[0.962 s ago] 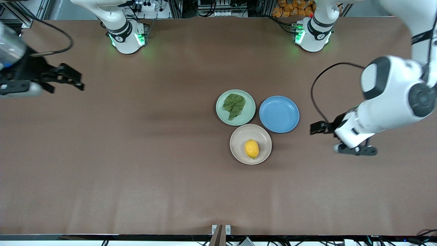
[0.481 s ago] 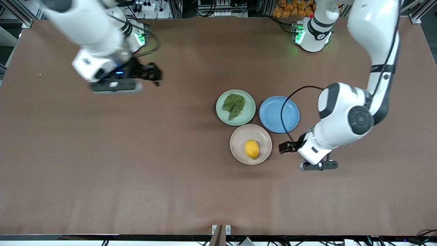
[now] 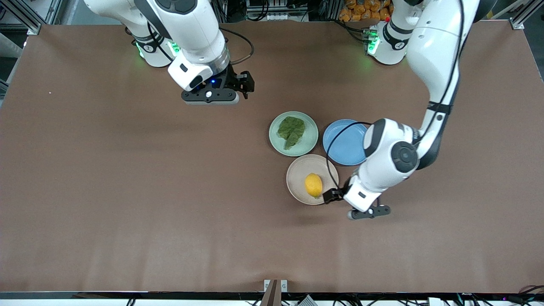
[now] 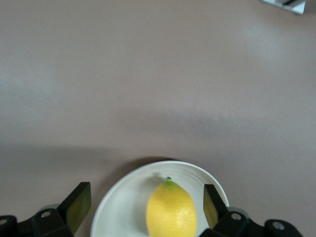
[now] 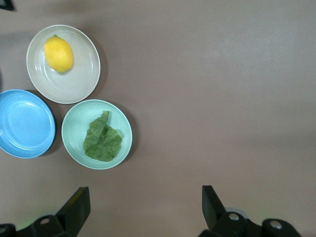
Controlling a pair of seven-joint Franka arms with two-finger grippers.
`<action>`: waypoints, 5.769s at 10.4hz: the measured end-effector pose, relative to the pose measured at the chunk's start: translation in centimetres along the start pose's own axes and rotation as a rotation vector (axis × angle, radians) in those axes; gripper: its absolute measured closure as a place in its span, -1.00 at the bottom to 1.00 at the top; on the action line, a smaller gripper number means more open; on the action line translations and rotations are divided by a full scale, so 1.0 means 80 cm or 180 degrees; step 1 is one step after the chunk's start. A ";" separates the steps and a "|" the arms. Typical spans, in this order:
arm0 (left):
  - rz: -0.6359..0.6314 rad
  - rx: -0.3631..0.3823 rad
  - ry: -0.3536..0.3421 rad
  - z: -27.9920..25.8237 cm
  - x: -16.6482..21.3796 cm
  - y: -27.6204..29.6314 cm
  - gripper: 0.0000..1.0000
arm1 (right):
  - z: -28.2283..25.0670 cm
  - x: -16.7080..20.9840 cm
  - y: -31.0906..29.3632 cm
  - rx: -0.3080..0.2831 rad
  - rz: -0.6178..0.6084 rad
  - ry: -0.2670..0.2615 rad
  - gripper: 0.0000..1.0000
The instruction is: Pick lemon and lettuce from plates
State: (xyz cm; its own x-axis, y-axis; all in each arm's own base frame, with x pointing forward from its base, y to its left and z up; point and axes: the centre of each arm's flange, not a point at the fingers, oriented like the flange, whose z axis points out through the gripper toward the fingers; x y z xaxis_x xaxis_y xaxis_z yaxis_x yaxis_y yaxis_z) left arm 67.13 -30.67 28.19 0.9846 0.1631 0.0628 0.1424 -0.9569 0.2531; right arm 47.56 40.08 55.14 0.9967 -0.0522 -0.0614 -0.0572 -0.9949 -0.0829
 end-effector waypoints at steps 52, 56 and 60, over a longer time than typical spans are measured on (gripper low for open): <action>-0.0356 0.0812 -0.0173 -0.103 -0.047 -0.286 -1.00 | 0.255 0.316 0.505 -0.0633 0.0244 0.0240 -0.37; -0.0313 0.0829 -0.0060 -0.157 -0.123 -0.253 -1.00 | 0.062 0.309 0.470 -0.0630 0.0261 0.0156 -1.00; -0.0247 0.0788 0.0146 -0.195 -0.141 -0.241 -1.00 | -0.053 0.264 0.463 -0.0433 0.0130 0.0315 -1.00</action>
State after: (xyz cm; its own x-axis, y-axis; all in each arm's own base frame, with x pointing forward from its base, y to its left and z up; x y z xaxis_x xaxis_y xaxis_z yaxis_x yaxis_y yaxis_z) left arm 51.72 -10.31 37.62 0.9649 0.2436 0.0976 0.2433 -0.9698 0.0152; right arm 66.71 1.78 55.00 0.9949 -0.0942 0.0368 -0.0961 -0.9939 0.0533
